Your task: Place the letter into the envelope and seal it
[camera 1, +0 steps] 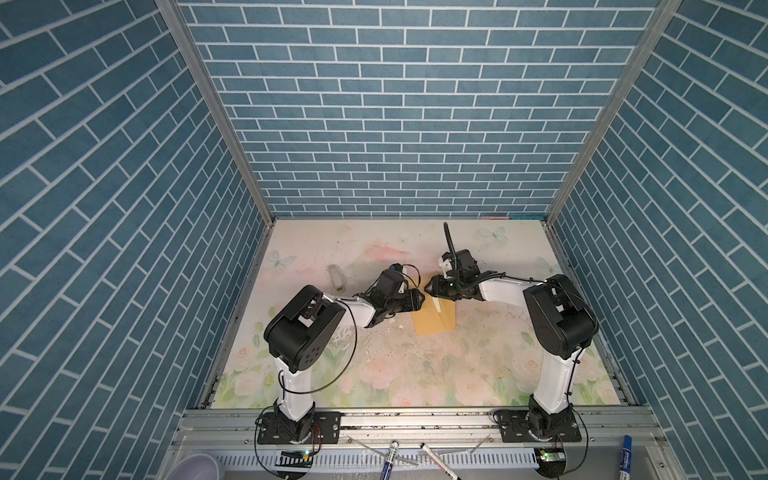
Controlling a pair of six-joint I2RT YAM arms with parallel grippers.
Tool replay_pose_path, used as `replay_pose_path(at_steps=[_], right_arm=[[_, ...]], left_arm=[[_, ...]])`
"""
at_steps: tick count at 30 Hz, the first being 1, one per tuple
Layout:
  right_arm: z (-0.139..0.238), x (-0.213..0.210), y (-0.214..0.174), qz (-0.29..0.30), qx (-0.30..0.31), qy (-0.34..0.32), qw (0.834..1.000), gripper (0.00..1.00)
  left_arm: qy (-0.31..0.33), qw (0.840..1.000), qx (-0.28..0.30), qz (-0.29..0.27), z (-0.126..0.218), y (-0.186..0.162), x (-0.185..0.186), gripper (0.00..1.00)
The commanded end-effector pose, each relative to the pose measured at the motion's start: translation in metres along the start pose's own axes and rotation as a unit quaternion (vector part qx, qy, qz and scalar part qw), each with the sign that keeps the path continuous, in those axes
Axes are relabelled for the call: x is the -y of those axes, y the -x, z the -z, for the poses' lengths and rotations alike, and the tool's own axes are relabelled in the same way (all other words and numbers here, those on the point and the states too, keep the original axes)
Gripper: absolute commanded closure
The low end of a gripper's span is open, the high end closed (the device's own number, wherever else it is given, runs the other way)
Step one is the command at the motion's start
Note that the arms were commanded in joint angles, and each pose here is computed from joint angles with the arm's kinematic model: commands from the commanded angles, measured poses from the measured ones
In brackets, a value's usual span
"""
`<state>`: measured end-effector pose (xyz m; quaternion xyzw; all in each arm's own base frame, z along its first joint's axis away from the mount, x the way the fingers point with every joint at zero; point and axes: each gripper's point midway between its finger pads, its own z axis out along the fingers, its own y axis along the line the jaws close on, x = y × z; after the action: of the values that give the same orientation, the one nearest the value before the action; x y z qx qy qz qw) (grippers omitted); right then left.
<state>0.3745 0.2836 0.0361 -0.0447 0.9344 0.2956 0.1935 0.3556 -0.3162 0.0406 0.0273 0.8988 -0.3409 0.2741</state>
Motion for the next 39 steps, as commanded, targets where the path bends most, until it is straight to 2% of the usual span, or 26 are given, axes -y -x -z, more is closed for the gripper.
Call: replay_pose_path(at_steps=[1, 13, 22, 27, 32, 39], right_arm=[[-0.011, -0.007, -0.012, -0.008, -0.029, 0.008, 1.0, 0.51], [-0.011, -0.01, -0.012, -0.006, -0.03, 0.009, 0.999, 0.51], [0.03, -0.03, 0.018, 0.023, 0.023, 0.009, 0.999, 0.48], [0.08, -0.047, 0.042, 0.056, 0.078, 0.008, 0.995, 0.43], [0.129, -0.042, 0.054, 0.092, 0.124, -0.035, 0.987, 0.39], [0.146, -0.021, 0.05, 0.097, 0.119, -0.067, 0.986, 0.35]], left_arm=[[0.018, 0.999, -0.032, 0.003, -0.008, -0.017, -0.014, 0.33], [0.017, 0.999, -0.032, 0.003, -0.008, -0.015, -0.013, 0.33], [0.018, 1.0, -0.015, -0.007, 0.005, -0.006, -0.006, 0.32], [0.026, 0.999, 0.009, -0.036, 0.03, 0.014, 0.008, 0.3], [0.047, 0.995, 0.046, -0.076, 0.067, 0.039, 0.02, 0.25], [0.106, 0.981, 0.094, -0.133, 0.12, 0.061, 0.02, 0.17]])
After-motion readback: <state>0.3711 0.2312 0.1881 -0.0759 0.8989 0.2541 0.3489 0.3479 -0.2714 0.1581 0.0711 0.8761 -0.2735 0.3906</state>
